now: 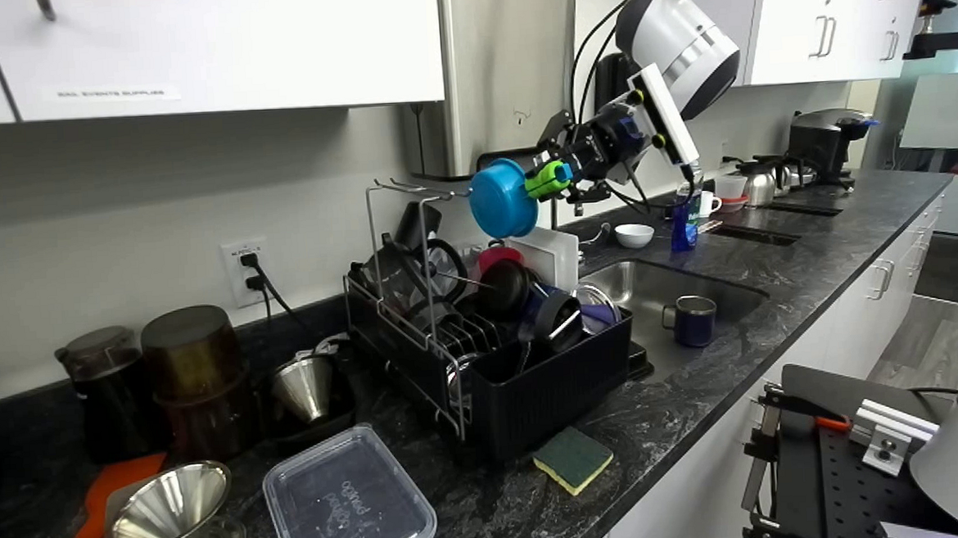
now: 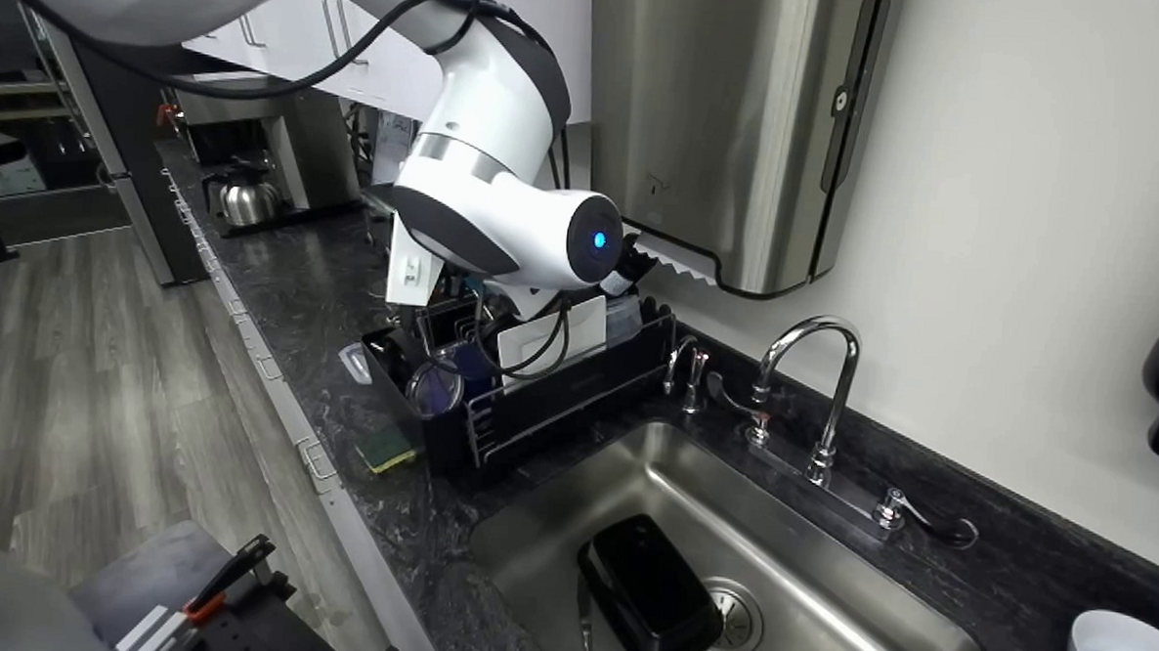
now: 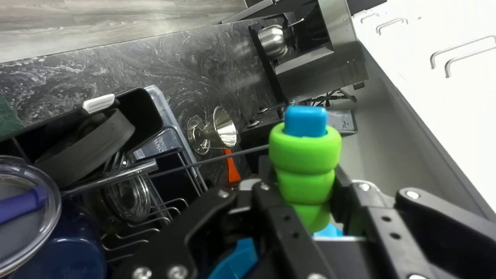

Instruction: Put the blue pan on the the dish dryer

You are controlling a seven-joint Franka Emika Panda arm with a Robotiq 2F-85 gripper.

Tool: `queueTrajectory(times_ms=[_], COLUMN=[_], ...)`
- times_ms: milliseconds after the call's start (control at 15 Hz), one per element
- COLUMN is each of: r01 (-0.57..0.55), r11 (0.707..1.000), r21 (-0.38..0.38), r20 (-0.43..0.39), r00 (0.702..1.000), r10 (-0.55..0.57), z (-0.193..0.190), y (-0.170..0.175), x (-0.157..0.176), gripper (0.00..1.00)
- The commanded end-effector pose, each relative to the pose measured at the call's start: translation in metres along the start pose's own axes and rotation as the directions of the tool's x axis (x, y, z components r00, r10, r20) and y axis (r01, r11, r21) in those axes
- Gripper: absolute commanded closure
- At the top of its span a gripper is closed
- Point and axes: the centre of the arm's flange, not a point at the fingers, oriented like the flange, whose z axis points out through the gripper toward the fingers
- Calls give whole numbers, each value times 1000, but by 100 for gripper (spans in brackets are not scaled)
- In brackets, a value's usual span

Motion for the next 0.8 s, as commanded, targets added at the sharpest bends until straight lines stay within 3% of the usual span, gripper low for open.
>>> queueTrajectory(times_ms=[0, 733], r01=[-43, -143], r11=[999, 989], r21=[17, 31], r20=[-25, -27], r00=[999, 989], r10=[44, 144], z=[-3, -13], y=[2, 18], x=[12, 23], gripper=[92, 92])
